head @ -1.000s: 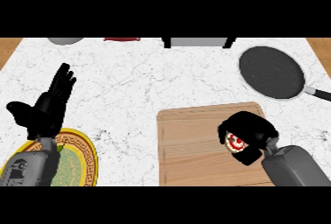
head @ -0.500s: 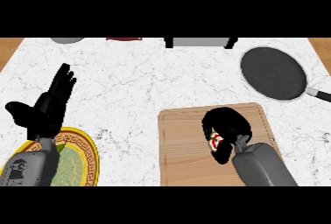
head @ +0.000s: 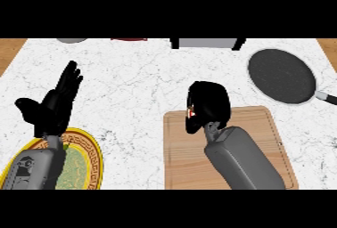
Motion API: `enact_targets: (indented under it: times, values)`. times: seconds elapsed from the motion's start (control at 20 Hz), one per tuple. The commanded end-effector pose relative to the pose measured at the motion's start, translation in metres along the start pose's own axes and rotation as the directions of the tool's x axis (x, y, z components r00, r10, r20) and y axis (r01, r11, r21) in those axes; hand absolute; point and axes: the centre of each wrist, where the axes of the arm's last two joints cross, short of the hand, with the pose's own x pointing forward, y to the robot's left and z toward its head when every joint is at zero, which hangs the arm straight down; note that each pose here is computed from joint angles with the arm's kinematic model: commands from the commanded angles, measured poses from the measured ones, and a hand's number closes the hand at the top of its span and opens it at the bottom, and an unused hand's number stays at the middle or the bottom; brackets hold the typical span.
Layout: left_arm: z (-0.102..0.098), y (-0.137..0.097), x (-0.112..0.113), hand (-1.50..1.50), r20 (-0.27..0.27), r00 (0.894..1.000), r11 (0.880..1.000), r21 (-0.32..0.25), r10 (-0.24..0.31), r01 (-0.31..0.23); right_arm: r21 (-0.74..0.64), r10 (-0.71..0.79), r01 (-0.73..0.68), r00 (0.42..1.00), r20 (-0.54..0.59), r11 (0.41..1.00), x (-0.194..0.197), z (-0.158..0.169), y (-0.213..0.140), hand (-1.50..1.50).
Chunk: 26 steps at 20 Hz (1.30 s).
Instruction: Pick the cupcake from the cutting board and place it in the pan
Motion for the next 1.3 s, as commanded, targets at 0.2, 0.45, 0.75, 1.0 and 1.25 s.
enact_targets:
  times: [0.2, 0.45, 0.75, 1.0, 1.25]
  values:
    - [0.006, 0.014, -0.005, 0.00, -0.019, 1.000, 1.000, 0.014, 0.010, -0.010, -0.343, -0.186, 0.165, 0.982, -0.031, 0.925, 0.044, 0.014, -0.055, 1.50]
    - [-0.001, 0.021, -0.012, 0.00, 0.000, 1.000, 0.999, 0.048, -0.005, 0.005, -0.457, -0.245, 0.203, 0.969, -0.034, 0.866, 0.017, -0.014, -0.084, 1.50]
    - [-0.001, 0.016, 0.002, 0.00, -0.012, 1.000, 0.999, 0.033, 0.004, -0.004, -0.549, -0.474, 0.389, 0.881, -0.014, 0.740, -0.068, -0.038, -0.104, 1.50]
    - [-0.006, 0.017, 0.001, 0.00, 0.013, 1.000, 1.000, 0.022, 0.011, -0.011, -0.574, -0.443, 0.313, 0.891, -0.099, 0.757, -0.126, -0.070, -0.119, 1.50]
    - [0.005, -0.004, -0.013, 0.00, -0.004, 1.000, 1.000, 0.008, 0.009, -0.009, -0.582, -0.392, 0.238, 0.907, -0.152, 0.777, -0.207, -0.092, -0.107, 1.50]
